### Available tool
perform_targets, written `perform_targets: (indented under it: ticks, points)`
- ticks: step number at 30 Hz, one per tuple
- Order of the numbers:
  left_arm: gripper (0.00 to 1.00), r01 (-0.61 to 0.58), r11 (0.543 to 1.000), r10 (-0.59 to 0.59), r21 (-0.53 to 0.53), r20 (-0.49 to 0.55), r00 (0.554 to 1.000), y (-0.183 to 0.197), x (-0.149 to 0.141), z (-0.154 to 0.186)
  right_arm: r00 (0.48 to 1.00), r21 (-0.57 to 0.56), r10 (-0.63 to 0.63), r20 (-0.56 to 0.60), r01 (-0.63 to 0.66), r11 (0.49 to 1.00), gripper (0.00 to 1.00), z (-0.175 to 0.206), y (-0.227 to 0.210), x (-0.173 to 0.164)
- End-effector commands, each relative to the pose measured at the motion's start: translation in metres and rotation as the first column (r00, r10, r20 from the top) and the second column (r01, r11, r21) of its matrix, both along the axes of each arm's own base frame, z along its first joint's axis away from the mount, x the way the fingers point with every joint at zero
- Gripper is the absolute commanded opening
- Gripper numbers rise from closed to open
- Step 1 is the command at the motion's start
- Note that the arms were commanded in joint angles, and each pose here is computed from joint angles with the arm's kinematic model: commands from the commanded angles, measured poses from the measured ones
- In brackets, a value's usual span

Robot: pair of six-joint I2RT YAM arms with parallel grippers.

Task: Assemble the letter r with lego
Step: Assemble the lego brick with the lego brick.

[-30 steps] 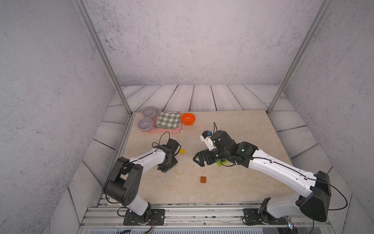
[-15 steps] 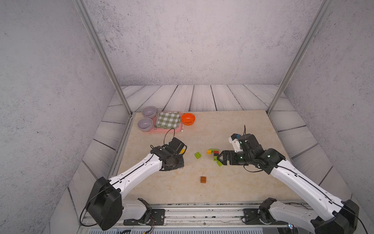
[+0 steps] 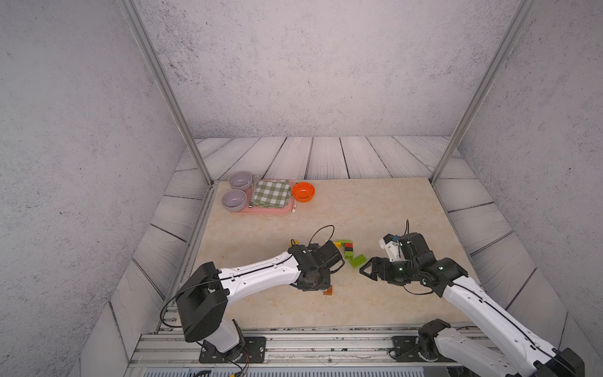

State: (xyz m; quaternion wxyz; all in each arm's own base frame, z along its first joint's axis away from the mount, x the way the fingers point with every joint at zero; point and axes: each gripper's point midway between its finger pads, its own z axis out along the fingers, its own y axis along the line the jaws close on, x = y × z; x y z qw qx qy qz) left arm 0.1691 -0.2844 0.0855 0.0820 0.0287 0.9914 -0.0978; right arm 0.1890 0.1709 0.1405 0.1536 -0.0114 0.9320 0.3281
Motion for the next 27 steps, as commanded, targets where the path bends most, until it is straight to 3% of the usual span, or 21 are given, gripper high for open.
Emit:
perform_targets:
  ticks: [1, 6, 12, 18, 27]
  points:
    - [0.0, -0.037, 0.999, 0.036, 0.027, 0.012, 0.999, -0.007, 0.004, -0.004, 0.999, 0.042, 0.024, 0.048, -0.027, 0.999, 0.91, 0.011, 0.004, 0.001]
    - [0.0, -0.003, 0.999, 0.004, 0.049, -0.002, 1.0, -0.022, 0.001, -0.012, 1.0, -0.021, -0.018, 0.022, 0.018, 1.0, 0.91, -0.003, -0.009, -0.002]
    - [0.0, 0.039, 0.997, -0.037, 0.068, -0.024, 0.999, -0.032, -0.001, -0.022, 1.0, -0.02, -0.021, 0.023, 0.021, 1.0, 0.91, -0.005, -0.012, -0.008]
    - [0.0, 0.049, 0.996, -0.047, 0.073, -0.034, 0.998, -0.034, -0.002, -0.029, 0.995, 0.105, 0.066, 0.081, -0.075, 0.992, 0.89, 0.006, 0.007, -0.016]
    - [0.0, 0.08, 0.995, -0.079, 0.06, -0.029, 0.996, -0.041, 0.0, -0.029, 0.988, 0.136, 0.079, 0.132, -0.097, 0.986, 0.89, 0.016, 0.008, -0.02]
